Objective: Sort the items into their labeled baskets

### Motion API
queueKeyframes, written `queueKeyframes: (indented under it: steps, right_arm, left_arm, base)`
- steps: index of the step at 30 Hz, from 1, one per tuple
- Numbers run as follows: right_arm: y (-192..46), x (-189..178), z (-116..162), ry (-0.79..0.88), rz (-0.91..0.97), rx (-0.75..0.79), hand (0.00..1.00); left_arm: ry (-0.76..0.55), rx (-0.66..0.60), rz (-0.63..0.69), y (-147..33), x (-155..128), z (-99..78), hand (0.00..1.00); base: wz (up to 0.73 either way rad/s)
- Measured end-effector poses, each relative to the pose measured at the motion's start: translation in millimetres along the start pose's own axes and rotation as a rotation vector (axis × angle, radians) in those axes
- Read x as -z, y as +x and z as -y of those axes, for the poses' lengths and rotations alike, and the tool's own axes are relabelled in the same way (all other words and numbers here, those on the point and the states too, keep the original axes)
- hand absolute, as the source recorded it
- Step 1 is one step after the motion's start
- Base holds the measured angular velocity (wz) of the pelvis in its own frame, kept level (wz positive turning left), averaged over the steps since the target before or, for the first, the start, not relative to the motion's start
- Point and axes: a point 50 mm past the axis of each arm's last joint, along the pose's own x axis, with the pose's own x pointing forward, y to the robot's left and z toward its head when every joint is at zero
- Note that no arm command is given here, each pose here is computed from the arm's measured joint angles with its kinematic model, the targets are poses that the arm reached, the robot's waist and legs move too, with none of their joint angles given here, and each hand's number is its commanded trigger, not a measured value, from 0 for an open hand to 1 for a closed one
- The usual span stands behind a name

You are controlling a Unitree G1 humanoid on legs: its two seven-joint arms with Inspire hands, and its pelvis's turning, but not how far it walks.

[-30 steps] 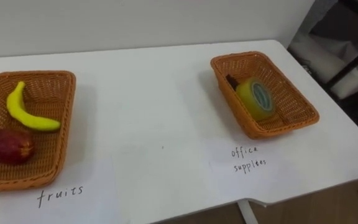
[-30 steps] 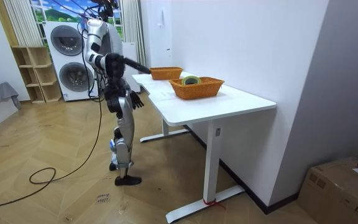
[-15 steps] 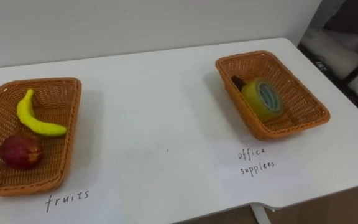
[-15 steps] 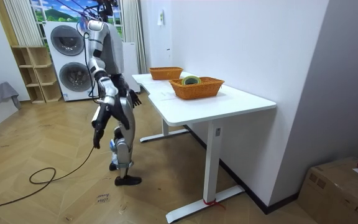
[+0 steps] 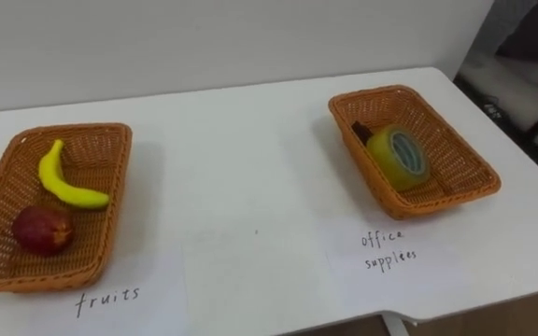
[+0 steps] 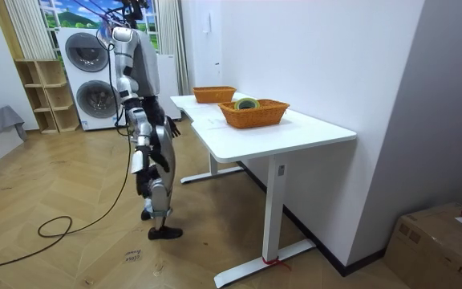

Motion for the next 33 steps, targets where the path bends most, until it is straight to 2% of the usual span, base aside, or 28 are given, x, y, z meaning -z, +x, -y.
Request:
queueKeyframes:
  steps: [7, 13, 19, 33]
  right_arm:
    - [-12, 10, -35, -0.391, 0.084, -0.274, 0.0]
    - [-22, 13, -60, -0.608, 0.145, -0.457, 0.0]
    - [-26, 14, -68, -0.676, 0.158, -0.534, 0.0]
    - [-27, 17, -71, -0.706, 0.131, -0.586, 0.0]
  left_arm:
    - [0.043, 0.038, -0.007, -0.9, 0, 10.5, 0.0]
    - [0.05, 0.057, 0.006, -1.8, -4, 16.7, 0.0]
    - [0.049, 0.062, 0.008, -2.3, -5, 18.7, 0.0]
    - [0.051, 0.059, 0.011, -1.7, -6, 17.8, 0.0]
  base:
    - [0.08]
    - [0.11]
    - [0.03]
    - [0.04]
